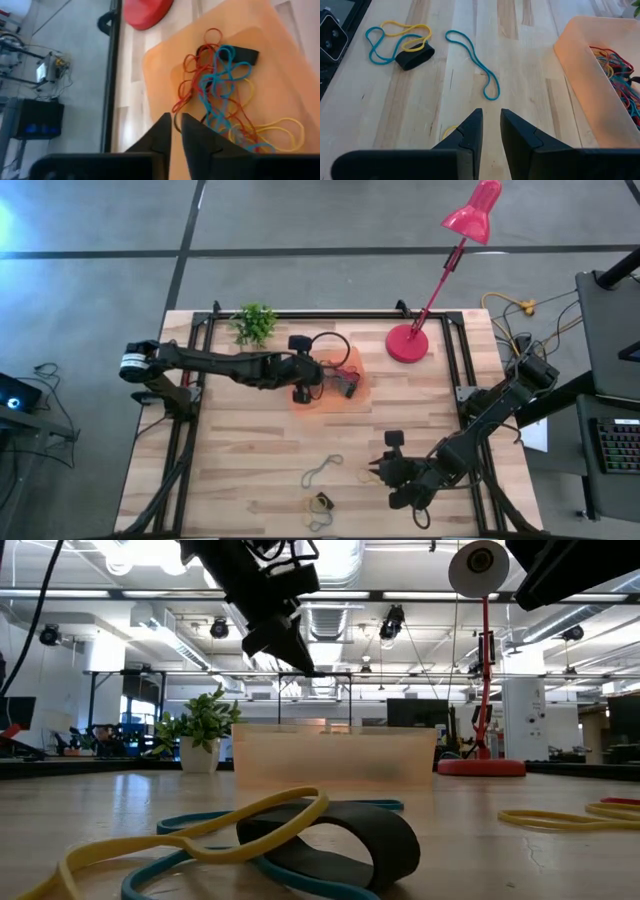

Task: Pick and place rubber bands into bin
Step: Put the blue rubber band into the orange bin

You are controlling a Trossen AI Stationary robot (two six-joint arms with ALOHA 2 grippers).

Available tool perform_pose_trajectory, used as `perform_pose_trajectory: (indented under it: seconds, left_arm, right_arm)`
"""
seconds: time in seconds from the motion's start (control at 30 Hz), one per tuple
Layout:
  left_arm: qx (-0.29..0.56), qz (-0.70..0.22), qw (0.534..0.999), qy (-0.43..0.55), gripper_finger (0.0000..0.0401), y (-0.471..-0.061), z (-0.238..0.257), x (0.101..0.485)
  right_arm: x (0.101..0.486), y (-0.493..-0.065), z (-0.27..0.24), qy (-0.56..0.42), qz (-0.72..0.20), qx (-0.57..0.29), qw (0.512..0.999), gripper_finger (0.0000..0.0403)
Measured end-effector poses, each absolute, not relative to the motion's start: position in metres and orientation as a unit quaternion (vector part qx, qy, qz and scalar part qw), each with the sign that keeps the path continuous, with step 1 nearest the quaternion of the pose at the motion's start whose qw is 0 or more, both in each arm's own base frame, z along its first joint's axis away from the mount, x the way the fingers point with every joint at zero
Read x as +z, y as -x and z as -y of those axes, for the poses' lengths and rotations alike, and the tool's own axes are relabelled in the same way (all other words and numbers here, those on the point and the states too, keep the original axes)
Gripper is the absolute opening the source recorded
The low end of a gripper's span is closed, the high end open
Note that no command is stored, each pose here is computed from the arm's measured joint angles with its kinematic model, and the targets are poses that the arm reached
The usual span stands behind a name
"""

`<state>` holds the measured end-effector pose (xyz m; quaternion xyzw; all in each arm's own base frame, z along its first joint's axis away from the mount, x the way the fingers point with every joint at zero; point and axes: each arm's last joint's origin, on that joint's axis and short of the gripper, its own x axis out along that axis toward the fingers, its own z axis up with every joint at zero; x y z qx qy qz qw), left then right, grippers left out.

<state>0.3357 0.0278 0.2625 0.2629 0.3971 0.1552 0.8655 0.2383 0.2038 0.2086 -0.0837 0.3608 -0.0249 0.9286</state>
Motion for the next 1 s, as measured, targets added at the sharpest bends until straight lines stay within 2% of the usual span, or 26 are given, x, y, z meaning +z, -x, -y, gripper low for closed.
perform_pose_trajectory:
  seconds: [0.23,0.37,0.53,0.7,1.0]
  left_arm:
    - [0.153,-0.396,0.872,-0.244,0.0109,-0.335,-0.027,0.261]
    - [0.126,-0.410,0.876,-0.219,0.0134,-0.330,-0.016,0.260]
    - [0.098,-0.433,0.879,-0.174,0.0141,-0.315,0.010,0.263]
    - [0.058,-0.422,0.891,-0.160,0.0141,-0.297,0.050,0.264]
    - [0.025,-0.317,0.937,-0.144,0.0141,-0.264,0.086,0.241]
  right_arm:
    - [0.209,-0.239,-0.204,0.080,-0.357,-0.026,0.930,0.0056]
    - [0.206,-0.247,-0.206,0.075,-0.336,-0.031,0.938,0.0056]
    - [0.192,-0.257,-0.204,0.100,-0.343,-0.037,0.933,0.0056]
    - [0.178,-0.257,-0.201,0.059,-0.397,-0.014,0.916,0.0056]
    - [0.153,-0.240,-0.195,-0.025,-0.451,-0.030,0.892,0.0057]
